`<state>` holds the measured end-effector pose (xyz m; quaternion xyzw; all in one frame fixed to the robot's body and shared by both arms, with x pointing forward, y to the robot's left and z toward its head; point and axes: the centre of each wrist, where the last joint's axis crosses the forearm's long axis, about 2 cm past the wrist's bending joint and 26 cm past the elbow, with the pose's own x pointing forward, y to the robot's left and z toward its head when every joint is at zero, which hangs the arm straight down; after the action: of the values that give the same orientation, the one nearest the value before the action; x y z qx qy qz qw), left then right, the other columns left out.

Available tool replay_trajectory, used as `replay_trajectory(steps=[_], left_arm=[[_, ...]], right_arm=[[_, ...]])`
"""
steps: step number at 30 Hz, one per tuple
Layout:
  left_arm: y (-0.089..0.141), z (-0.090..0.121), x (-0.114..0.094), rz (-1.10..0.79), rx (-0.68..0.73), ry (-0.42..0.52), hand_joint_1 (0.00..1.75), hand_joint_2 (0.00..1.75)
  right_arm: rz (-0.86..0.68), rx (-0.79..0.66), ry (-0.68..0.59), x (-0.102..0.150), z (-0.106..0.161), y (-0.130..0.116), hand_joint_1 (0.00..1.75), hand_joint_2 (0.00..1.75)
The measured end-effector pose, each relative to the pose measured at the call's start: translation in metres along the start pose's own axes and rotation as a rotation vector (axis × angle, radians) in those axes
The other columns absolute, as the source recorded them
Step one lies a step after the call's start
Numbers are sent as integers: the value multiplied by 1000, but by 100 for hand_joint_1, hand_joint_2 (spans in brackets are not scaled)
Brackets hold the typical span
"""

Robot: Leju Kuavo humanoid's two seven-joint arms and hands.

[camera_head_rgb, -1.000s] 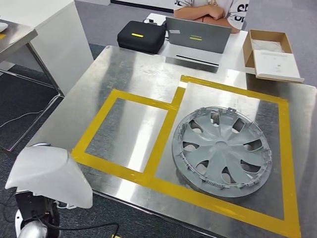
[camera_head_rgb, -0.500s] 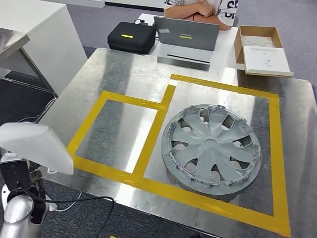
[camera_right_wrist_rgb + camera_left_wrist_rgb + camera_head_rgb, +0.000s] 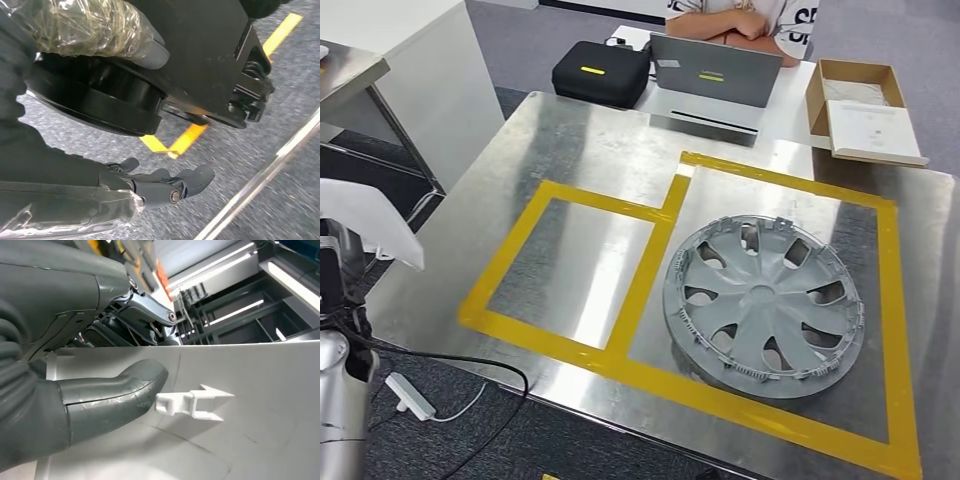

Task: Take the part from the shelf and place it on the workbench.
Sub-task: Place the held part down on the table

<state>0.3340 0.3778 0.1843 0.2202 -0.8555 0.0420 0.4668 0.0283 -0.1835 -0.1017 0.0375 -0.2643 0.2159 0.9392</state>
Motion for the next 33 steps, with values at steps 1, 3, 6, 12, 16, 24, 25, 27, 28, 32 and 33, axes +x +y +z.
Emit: replay_trajectory(steps=[1, 3, 6, 12, 16, 24, 25, 27, 28, 32, 33], left_arm=[[1, -5, -2, -11, 5, 2, 175, 175], [4, -12, -6, -32, 17, 10, 175, 175], [7, -20, -11, -63, 29, 24, 175, 175], [7, -26, -23, -138, 52, 59, 175, 175], [3, -35, -26, -168, 80, 61, 175, 175], [-8, -43, -34, -247, 116, 85, 175, 175], [-9, -42, -36, -250, 116, 95, 175, 175], [-12, -39, -40, -254, 110, 115, 175, 175], [-13, -38, -41, -254, 108, 123, 175, 175], [-18, -40, -43, -250, 113, 134, 175, 175], [-20, -41, -43, -250, 115, 134, 175, 175]], right_arm=[[4, 2, -1, 0, 0, 0, 0, 175], [12, 5, -4, 1, 0, 0, 0, 175], [18, 8, -6, 1, 0, 0, 0, 175], [27, 11, -8, 2, -1, 0, 0, 175], [38, 16, -9, 3, -1, -1, 0, 175], [62, 24, -13, 4, -2, -2, 0, 175], [63, 24, -13, 4, -2, -2, 0, 175], [65, 25, -15, 4, -2, -2, 0, 175], [65, 25, -15, 4, -2, -2, 0, 175], [71, 27, -16, 4, -2, -2, 0, 175], [73, 28, -17, 4, -2, -2, 0, 175]])
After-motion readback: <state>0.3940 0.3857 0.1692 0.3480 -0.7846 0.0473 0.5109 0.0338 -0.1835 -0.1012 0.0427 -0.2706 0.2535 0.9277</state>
